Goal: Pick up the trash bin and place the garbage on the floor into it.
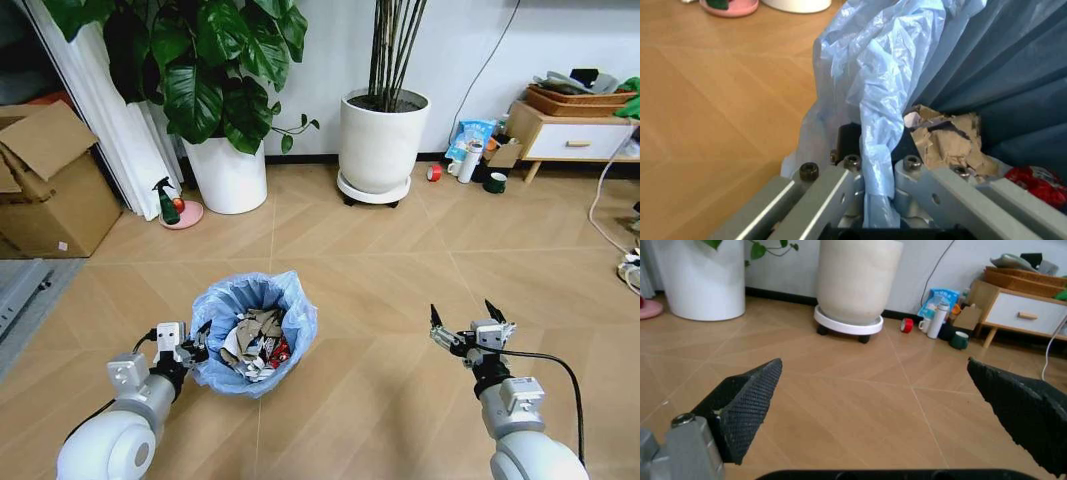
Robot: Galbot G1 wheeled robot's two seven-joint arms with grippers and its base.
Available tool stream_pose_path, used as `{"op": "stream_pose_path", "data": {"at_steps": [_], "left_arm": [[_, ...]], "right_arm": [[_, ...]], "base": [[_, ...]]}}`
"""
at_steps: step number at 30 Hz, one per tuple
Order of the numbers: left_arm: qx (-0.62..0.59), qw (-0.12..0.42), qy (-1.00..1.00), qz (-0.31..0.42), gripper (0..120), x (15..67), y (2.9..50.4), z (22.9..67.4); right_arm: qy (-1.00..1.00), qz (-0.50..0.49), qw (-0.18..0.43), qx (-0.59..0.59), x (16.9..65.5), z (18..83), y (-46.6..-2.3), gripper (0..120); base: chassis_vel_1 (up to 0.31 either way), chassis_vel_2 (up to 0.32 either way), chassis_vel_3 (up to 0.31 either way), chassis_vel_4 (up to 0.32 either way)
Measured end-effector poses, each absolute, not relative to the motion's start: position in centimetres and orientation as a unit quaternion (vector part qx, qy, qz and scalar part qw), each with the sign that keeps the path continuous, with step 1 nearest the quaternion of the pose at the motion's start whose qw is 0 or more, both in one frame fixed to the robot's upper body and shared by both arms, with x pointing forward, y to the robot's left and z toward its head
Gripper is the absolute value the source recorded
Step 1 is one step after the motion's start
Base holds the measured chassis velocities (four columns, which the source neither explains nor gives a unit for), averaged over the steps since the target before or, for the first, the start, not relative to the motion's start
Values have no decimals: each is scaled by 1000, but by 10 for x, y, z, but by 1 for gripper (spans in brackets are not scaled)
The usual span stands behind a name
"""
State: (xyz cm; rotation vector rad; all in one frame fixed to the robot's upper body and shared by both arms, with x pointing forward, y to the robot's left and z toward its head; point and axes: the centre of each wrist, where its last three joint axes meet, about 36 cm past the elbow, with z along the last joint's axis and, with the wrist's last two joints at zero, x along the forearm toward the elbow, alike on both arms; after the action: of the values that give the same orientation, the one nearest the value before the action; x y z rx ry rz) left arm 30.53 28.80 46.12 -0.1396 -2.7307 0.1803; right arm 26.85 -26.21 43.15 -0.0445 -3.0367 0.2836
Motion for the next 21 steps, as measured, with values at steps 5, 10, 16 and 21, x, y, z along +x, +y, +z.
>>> {"op": "stream_pose_path", "data": {"at_steps": [5,10,16,21], "left_arm": [[-49,199,-977,65,0,305,288,461],[-48,198,-977,66,0,304,288,461],[-47,198,-977,65,0,304,289,461],[-47,198,-977,65,0,304,288,461]], "right_arm": [[-994,94,46,-13,268,431,-262,100],[-994,96,45,-12,269,432,-263,100],[-994,95,44,-13,270,432,-263,100],[-995,93,46,-14,270,430,-263,100]], "base": [[234,-139,-225,145],[240,-147,-240,145],[242,-171,-233,173],[203,-179,-208,187]]}}
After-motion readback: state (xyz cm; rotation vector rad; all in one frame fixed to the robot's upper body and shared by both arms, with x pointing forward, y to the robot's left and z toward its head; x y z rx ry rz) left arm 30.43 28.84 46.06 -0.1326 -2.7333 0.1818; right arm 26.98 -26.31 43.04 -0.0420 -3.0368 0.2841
